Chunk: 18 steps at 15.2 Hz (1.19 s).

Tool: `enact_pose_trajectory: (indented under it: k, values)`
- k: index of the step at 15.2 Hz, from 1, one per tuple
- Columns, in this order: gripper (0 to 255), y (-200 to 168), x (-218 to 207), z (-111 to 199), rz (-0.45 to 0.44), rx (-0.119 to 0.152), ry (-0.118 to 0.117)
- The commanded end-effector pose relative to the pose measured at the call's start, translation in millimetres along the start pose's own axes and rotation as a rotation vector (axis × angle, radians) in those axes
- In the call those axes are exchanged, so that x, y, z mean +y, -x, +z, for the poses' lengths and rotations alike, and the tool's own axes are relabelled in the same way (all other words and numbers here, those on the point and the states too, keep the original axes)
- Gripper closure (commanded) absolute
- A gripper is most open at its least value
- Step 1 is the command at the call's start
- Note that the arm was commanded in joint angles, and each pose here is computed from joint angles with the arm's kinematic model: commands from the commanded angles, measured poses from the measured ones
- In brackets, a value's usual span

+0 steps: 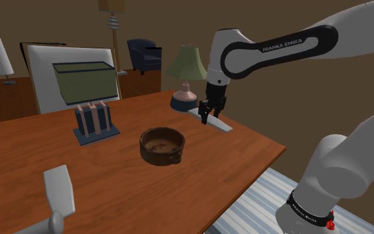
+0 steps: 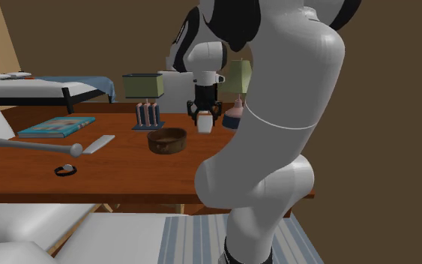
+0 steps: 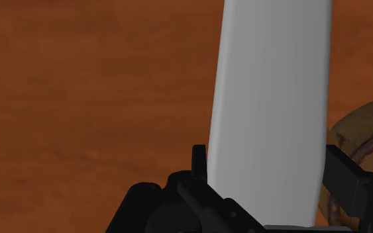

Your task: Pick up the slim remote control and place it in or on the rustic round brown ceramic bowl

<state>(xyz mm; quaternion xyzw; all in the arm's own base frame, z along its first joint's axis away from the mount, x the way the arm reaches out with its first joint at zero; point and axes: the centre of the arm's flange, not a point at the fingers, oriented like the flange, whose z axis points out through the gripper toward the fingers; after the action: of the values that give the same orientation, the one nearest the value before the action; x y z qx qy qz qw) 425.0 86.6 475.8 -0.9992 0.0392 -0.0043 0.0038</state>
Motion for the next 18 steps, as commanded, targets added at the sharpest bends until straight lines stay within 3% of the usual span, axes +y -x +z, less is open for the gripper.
enact_pose_trajectory:
  k: [1,14,18]
  values:
    - [255,-8,-17,-3,0.0,-0.001,0.0]
    - [255,-80,-173,-3,0.0,-0.001,0.0]
    - [255,-83,-181,13,0.0,-0.001,0.0]
